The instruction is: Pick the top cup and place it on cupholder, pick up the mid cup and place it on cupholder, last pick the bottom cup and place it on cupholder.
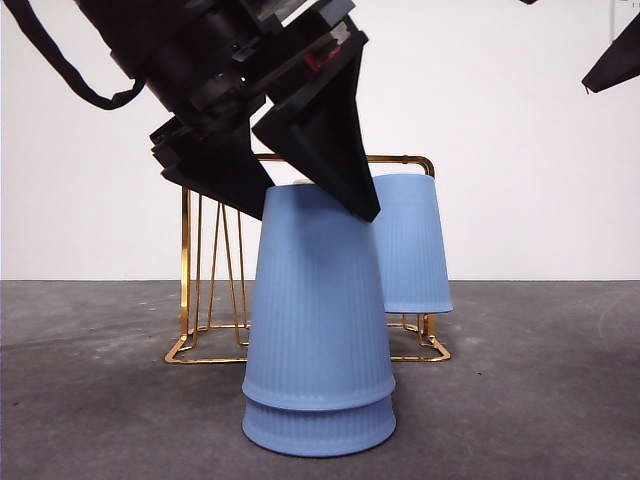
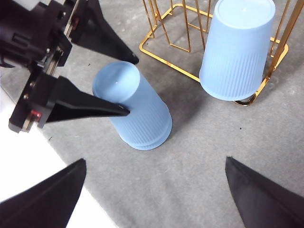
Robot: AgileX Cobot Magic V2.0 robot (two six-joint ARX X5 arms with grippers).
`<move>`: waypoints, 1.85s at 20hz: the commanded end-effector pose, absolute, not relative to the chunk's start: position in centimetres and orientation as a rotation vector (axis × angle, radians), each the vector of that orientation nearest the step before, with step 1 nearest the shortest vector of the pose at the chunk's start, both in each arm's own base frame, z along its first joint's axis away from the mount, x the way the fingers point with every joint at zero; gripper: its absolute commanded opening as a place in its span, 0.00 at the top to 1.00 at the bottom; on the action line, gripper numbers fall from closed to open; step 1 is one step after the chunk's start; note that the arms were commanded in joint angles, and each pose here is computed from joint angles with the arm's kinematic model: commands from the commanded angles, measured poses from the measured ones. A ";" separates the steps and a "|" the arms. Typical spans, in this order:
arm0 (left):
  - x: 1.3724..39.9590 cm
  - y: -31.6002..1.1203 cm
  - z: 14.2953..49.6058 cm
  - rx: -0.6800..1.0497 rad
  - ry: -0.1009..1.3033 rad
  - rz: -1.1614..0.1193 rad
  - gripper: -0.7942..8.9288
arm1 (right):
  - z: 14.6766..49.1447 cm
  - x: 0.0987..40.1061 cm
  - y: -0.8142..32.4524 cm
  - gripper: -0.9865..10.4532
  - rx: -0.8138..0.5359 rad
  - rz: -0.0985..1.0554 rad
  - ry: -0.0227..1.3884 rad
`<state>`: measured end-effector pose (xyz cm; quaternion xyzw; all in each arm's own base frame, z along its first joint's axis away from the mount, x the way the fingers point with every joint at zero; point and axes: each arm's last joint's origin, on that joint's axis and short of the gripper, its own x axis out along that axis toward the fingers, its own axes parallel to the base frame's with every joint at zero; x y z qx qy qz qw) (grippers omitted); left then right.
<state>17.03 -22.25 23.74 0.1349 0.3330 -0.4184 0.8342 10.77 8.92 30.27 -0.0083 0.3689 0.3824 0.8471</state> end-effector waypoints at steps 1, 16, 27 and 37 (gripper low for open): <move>17.0 -22.9 24.1 0.291 0.685 -0.908 0.57 | 30.4 10.8 9.1 0.51 -0.016 0.810 0.770; 16.8 -23.1 25.9 0.314 0.732 -0.907 0.60 | 30.4 10.8 9.1 0.51 -0.026 0.814 0.765; 17.0 -23.9 23.9 0.354 0.821 -0.901 0.53 | 30.4 10.8 9.1 0.51 -0.031 0.816 0.763; 16.3 -23.0 26.4 0.310 0.731 -0.919 0.71 | 30.4 10.8 9.1 0.51 -0.035 0.818 0.761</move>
